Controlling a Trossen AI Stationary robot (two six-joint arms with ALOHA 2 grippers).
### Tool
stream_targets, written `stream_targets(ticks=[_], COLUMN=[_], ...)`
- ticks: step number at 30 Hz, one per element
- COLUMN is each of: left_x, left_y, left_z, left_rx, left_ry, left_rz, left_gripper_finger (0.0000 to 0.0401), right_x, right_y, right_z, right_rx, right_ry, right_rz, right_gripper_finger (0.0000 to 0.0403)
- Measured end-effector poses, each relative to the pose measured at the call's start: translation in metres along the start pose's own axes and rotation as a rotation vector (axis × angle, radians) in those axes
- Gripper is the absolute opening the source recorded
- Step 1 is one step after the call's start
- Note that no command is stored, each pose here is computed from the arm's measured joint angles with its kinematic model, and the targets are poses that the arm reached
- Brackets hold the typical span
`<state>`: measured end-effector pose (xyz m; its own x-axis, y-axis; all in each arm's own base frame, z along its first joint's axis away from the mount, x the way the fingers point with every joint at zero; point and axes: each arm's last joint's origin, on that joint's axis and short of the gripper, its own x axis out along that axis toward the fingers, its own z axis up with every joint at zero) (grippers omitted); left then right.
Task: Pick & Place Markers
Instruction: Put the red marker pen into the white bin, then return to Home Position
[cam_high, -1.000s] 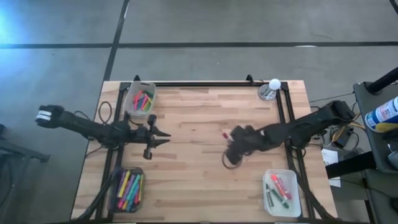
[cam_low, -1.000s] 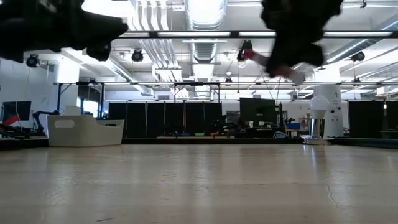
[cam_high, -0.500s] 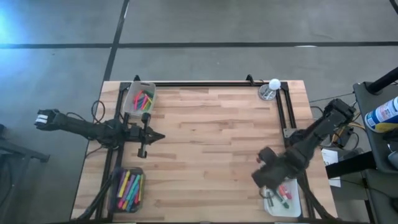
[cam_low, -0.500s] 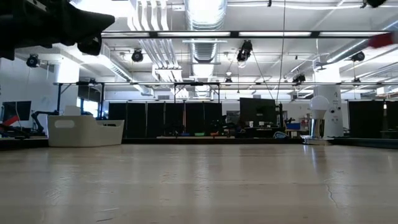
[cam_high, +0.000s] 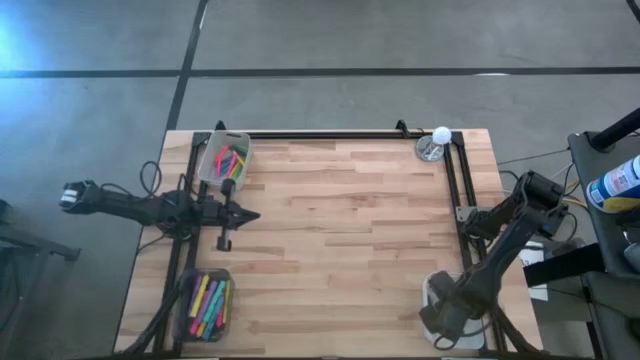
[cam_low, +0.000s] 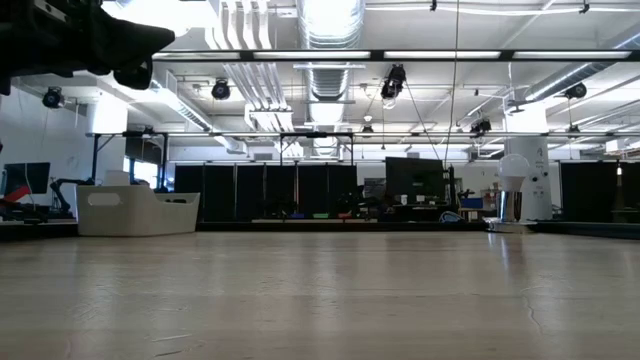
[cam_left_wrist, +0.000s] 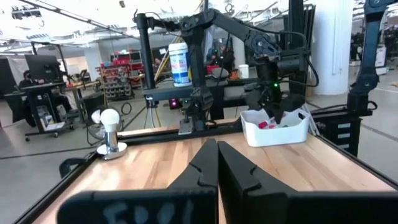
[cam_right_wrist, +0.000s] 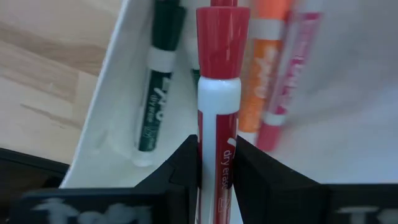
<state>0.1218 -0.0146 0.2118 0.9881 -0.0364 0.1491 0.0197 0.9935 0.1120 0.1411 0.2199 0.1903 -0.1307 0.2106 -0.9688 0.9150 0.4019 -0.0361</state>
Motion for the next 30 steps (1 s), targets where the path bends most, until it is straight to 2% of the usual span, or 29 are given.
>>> stream_targets(ticks=[8,14,19,24,30], left_x=[-0.012,-0.023,-0.03,-0.031,-0.031], left_y=[0.002,0.003,0.003,0.002,0.002], left_z=[0.002,-0.002,-0.016,-0.026,-0.027], left_rx=[-0.001,-0.01,-0.006,0.001,0.004], left_ry=[-0.002,-0.006,-0.032,-0.003,0.005], left_rz=[0.001,0.029,0.077,0.08,0.078], left_gripper_finger=[0.0,0.0,0.0,0.0,0.0], right_x=[0.018,0.015,0.004,-0.022,-0.051], right_y=[0.004,0.003,0.003,0.004,0.006], right_z=[0.002,0.002,-0.001,0.005,0.031], right_rx=[-0.036,-0.051,-0.053,-0.074,-0.167], right_ry=[0.006,0.015,0.114,0.227,0.178], right_rz=[-0.012,-0.009,-0.021,0.032,0.196], right_gripper_finger=[0.0096,0.0139,0.0164,0.0159,0.0122])
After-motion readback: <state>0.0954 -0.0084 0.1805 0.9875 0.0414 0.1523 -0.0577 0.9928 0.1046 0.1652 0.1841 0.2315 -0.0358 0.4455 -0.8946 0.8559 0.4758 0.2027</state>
